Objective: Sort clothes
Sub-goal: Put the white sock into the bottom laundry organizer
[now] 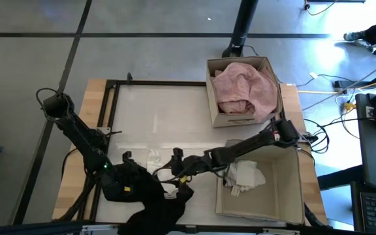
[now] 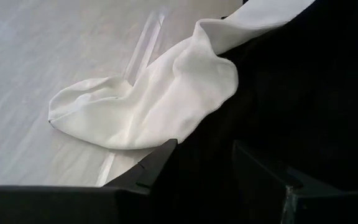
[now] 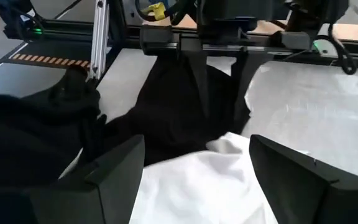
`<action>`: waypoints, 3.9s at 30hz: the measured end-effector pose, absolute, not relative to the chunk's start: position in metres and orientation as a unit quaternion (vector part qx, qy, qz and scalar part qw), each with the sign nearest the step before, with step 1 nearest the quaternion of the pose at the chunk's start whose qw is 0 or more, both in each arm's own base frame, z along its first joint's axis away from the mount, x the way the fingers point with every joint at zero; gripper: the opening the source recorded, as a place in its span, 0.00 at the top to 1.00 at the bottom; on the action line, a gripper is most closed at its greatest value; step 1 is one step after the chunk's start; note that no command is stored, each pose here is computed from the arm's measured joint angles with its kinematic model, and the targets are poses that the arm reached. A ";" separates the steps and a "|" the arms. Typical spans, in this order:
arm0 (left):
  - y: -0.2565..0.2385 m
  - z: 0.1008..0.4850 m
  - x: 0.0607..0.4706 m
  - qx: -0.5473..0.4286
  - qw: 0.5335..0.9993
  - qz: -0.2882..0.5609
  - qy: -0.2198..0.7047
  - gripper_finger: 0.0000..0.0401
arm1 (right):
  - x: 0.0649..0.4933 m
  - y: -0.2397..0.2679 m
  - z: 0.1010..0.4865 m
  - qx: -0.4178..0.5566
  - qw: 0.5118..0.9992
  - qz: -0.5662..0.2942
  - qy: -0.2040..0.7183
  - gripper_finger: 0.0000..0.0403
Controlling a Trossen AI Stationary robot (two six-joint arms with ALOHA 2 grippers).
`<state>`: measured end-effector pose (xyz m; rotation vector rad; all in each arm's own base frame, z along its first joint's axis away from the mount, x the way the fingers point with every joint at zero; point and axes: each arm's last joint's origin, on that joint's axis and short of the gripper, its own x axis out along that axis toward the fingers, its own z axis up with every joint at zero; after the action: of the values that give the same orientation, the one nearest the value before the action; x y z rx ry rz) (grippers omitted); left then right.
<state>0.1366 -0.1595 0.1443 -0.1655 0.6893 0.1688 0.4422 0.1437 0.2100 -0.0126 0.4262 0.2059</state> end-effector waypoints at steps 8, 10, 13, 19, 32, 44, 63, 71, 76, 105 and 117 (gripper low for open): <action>-0.159 0.144 0.137 -0.082 0.935 0.084 0.336 0.64 | 0.463 0.150 0.181 0.026 0.967 0.088 0.236 0.28; -0.159 0.144 0.137 -0.082 0.935 0.083 0.336 0.64 | 0.466 0.150 0.175 0.030 0.965 0.084 0.247 0.28; -0.159 0.144 0.137 -0.082 0.934 0.084 0.336 0.64 | 0.468 0.149 0.167 0.036 0.963 0.077 0.255 0.28; -0.159 0.144 0.137 -0.082 0.934 0.084 0.336 0.64 | 0.466 0.147 0.162 0.027 0.958 0.058 0.278 0.35; -0.159 0.144 0.137 -0.082 0.934 0.084 0.336 0.64 | 0.464 0.144 0.158 -0.032 0.955 0.041 0.293 0.88; -0.160 0.145 0.137 -0.096 0.934 0.085 0.334 0.64 | 0.450 0.154 0.222 -0.151 0.940 0.019 0.305 0.98; -0.160 0.145 0.137 -0.097 0.933 0.086 0.335 0.64 | 0.374 0.194 0.378 -0.301 0.882 -0.098 0.349 0.93; -0.160 0.145 0.137 -0.097 0.933 0.086 0.335 0.64 | 0.323 0.198 0.415 -0.266 0.887 -0.121 0.357 0.93; -0.160 0.145 0.137 -0.097 0.933 0.086 0.335 0.64 | 0.282 0.196 0.435 -0.220 0.898 -0.122 0.360 0.93; -0.159 0.145 0.138 -0.091 0.939 0.101 0.316 0.64 | 0.167 0.262 0.365 -0.125 0.899 -0.086 0.411 0.93; -0.159 0.145 0.138 -0.091 0.939 0.102 0.315 0.64 | 0.150 0.241 0.278 -0.064 0.820 -0.196 0.533 0.93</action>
<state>0.1376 -0.1586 0.1454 -0.1849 0.6429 0.2075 0.1495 0.2410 0.2783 -0.1372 1.1353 -0.4165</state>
